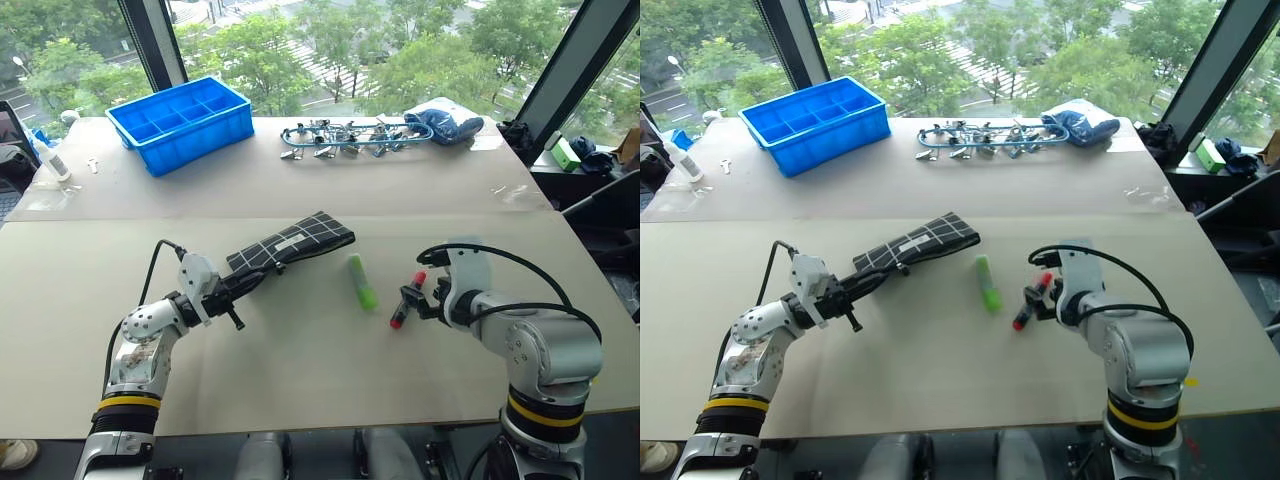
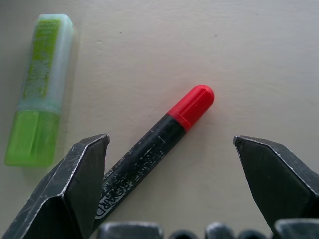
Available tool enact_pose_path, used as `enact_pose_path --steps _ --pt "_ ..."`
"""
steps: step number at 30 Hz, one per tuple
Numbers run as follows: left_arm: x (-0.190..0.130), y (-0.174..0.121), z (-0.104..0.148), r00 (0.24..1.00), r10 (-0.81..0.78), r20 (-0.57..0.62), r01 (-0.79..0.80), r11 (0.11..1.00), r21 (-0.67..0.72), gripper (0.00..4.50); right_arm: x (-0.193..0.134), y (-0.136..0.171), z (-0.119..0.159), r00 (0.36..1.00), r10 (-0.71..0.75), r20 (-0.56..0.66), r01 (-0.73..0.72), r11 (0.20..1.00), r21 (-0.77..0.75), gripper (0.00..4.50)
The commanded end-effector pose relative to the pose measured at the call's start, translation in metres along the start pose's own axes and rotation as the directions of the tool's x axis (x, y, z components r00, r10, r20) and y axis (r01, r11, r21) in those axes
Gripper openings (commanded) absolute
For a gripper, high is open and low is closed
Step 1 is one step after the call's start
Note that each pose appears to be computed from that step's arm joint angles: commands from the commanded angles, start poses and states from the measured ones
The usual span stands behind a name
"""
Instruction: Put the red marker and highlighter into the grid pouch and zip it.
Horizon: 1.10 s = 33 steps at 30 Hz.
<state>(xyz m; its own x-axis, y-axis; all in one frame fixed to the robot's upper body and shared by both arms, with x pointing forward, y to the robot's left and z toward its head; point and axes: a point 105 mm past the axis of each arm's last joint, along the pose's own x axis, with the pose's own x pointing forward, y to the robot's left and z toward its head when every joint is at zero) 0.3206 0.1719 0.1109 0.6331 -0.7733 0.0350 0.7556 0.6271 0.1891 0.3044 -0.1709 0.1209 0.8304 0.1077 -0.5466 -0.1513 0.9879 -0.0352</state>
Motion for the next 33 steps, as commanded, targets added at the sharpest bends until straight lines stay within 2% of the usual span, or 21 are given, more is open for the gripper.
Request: enact_pose_path --steps 1,7,15,18,25,28,33 --pt "0.000 0.003 0.008 1.000 0.008 0.022 -0.009 1.000 0.022 0.00 -0.005 0.003 0.005 0.998 -0.046 0.043 0.045 0.999 0.021 4.46" --pt "0.000 0.004 0.009 1.000 0.012 0.025 -0.013 1.000 0.023 0.00 0.001 0.019 -0.004 0.999 -0.032 0.015 0.031 0.999 0.030 4.46" --pt "-0.002 0.007 0.009 0.999 0.030 0.025 -0.030 0.999 0.025 0.00 0.001 0.017 -0.030 0.995 -0.080 -0.060 0.080 0.997 -0.003 4.46" --pt "-0.002 0.007 0.010 0.999 0.031 0.026 -0.032 0.999 0.026 0.00 0.001 0.017 -0.037 0.992 -0.090 -0.083 0.089 0.996 -0.016 3.79" --pt "-0.001 0.009 0.010 0.999 0.033 0.031 -0.034 0.999 0.028 0.00 0.002 0.008 -0.046 0.986 -0.112 -0.123 0.107 0.993 -0.047 1.39" --pt "-0.001 0.010 0.010 0.999 0.035 0.030 -0.035 0.999 0.028 0.00 0.002 0.000 -0.041 0.985 -0.133 -0.111 0.128 0.990 -0.051 0.55" --pt "0.000 0.011 0.009 0.999 0.032 0.032 -0.032 0.999 0.028 0.00 0.003 -0.012 -0.023 0.984 -0.170 -0.057 0.167 0.984 -0.062 0.50"
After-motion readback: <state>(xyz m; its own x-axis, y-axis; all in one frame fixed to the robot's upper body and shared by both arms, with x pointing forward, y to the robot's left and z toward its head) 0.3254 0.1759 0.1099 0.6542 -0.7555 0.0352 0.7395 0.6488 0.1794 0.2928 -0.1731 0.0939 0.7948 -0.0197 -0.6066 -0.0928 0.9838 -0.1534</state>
